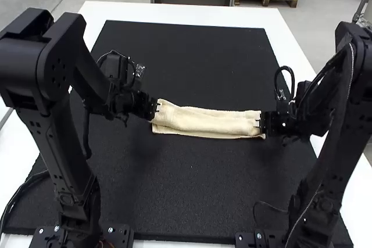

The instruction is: Fold the towel.

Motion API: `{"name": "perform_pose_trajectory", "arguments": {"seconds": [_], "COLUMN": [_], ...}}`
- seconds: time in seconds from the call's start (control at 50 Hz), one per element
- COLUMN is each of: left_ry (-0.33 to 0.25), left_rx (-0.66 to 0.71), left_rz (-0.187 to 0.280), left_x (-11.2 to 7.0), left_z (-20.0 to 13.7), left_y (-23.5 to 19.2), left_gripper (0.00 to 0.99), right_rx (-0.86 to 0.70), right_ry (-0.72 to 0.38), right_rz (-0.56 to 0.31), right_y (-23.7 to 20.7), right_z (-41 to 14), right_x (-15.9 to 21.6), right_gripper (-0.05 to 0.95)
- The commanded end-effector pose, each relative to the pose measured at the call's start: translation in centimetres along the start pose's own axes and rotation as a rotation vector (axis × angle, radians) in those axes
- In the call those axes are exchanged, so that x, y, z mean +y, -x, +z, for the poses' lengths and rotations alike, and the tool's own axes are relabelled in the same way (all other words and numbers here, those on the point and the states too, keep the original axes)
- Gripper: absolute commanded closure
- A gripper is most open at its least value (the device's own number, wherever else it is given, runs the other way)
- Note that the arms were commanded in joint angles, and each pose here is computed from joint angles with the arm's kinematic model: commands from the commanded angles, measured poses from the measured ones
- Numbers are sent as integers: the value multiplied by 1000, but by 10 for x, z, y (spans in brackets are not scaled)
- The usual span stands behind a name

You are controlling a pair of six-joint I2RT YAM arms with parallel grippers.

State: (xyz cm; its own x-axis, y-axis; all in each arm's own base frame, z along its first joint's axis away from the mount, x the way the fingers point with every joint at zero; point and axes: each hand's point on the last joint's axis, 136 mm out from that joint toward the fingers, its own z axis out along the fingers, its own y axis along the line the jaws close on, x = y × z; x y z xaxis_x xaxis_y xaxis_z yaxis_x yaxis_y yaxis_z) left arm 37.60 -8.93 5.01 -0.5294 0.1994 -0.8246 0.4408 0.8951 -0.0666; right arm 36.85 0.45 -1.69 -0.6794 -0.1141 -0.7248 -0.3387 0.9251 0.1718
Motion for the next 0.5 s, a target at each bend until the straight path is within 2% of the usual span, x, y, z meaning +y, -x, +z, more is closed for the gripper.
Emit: {"name": "perform_pose_trajectory", "arguments": {"seconds": [0.0, 0.48], "left_ry": [1, 27], "left_rx": [-27, -39], "left_rz": [-8, -21], "left_x": [2, 14], "left_z": [-4, -8], "left_y": [7, 8], "left_gripper": [31, 31], "right_rx": [19, 32], "right_ry": [92, 112], "right_rz": [-7, -4], "right_y": [-1, -3], "right_z": [15, 18], "right_x": [26, 34], "right_gripper": [87, 87]}}
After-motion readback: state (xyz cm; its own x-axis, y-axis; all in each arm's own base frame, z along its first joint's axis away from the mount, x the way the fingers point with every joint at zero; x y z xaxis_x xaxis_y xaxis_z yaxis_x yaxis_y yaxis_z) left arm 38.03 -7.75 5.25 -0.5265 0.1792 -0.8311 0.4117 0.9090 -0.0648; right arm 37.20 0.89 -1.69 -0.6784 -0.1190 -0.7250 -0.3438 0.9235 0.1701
